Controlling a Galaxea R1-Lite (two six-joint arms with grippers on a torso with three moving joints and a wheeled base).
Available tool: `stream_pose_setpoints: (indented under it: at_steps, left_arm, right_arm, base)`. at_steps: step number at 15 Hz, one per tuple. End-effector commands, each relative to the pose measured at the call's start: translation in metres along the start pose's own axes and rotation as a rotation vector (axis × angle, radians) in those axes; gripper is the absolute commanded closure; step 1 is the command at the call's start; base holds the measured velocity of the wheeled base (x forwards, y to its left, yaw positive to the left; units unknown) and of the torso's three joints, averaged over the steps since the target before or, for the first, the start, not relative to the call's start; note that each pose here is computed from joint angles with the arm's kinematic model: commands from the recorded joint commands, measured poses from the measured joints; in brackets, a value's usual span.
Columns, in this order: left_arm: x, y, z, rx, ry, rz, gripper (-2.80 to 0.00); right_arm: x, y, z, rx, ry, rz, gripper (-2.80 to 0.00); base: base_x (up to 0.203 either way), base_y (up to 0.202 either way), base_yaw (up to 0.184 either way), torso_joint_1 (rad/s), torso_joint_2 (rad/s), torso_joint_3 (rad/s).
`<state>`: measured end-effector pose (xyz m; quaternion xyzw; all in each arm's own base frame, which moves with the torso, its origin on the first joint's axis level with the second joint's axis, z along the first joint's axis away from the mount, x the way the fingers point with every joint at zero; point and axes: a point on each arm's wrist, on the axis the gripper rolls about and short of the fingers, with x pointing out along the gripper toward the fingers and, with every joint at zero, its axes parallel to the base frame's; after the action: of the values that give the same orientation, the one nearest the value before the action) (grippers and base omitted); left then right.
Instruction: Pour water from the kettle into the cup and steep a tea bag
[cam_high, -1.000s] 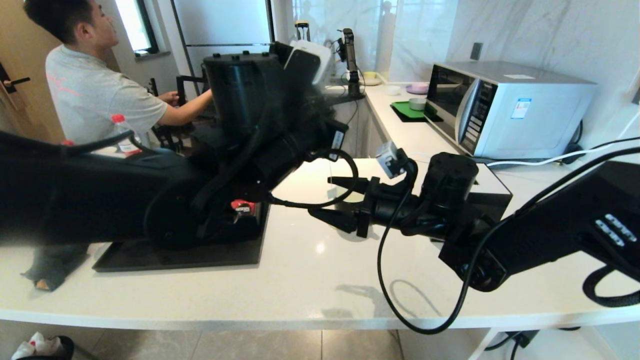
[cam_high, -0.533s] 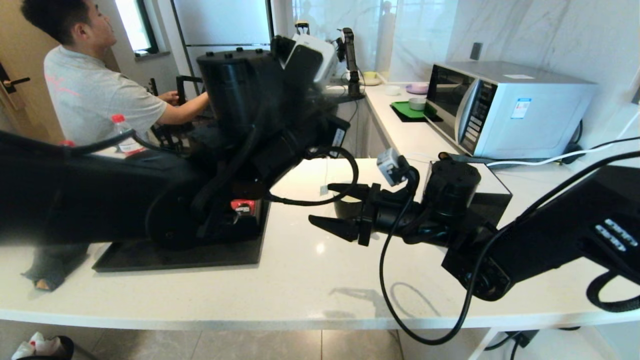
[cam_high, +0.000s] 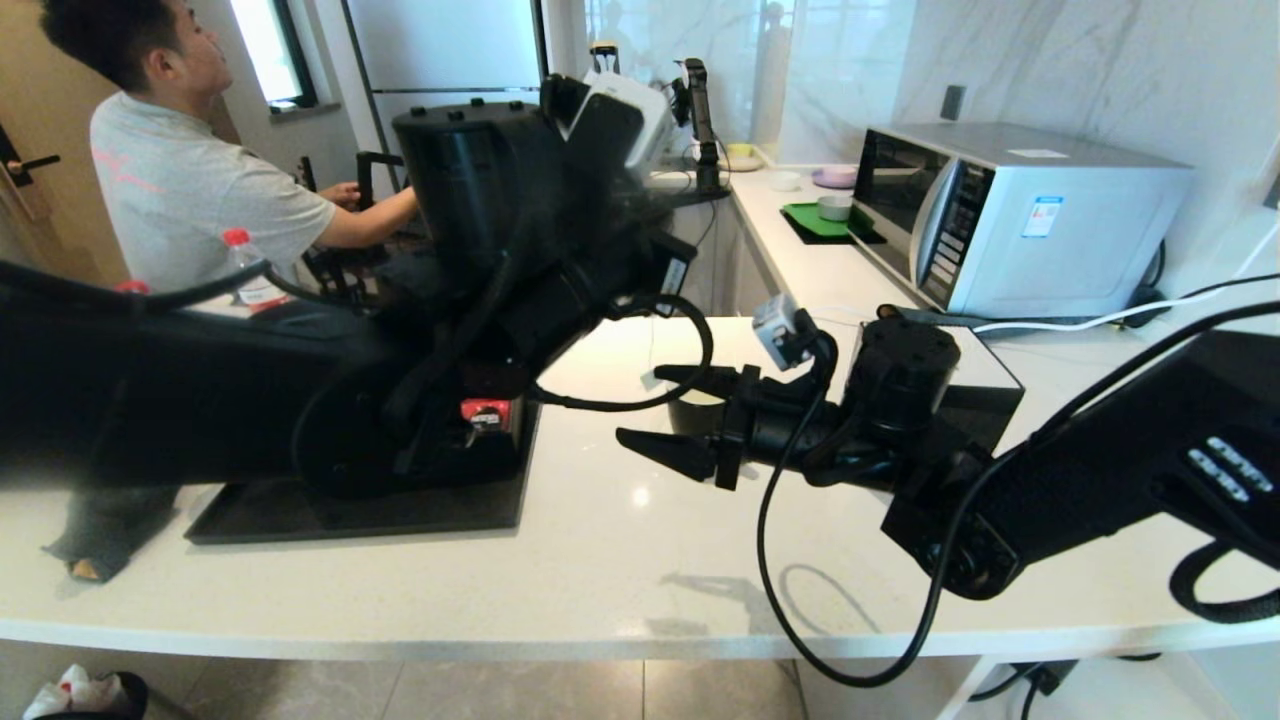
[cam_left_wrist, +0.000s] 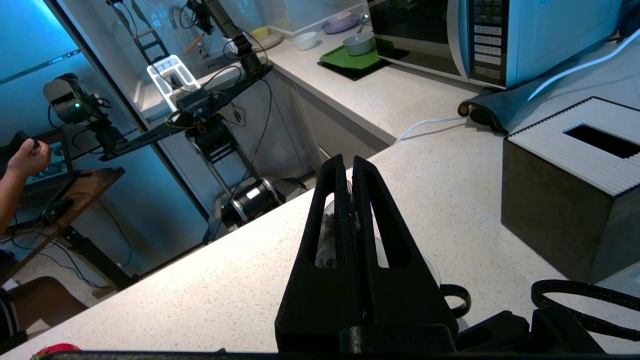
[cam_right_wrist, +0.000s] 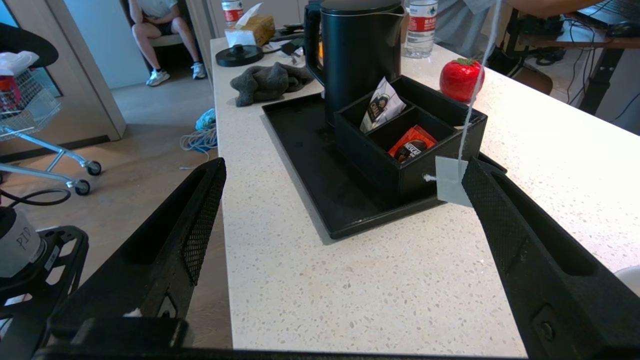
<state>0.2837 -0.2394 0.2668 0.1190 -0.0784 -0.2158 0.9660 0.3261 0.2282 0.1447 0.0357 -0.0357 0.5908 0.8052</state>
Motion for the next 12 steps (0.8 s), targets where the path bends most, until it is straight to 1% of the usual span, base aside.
stream_pose_setpoints:
  at_steps: [1,5,12]
  left_arm:
    - [0.0,0.0,0.001,-0.001,-0.004,0.002,0.0]
    - [-0.001,0.0,0.002,-0.001,-0.006,0.002,0.0]
    - [-0.004,-0.002,0.006,-0.005,-0.019,-0.007,0.0]
  right_arm:
    - [0.002,-0.003,-0.003,-0.002,-0.003,0.001,-2.8]
    - [0.005,-0.013,-0.001,-0.01,-0.012,-0.012,-2.8]
    - [-0.004,-0.029,-0.007,-0.006,-0.003,-0.054,-2.8]
  base:
    - [0.0,0.0,0.0,0.0,0.0,0.0]
    - [0.0,0.0,0.0,0.0,0.0,0.0]
    - [0.0,0.0,0.0,0.0,0.0,0.0]
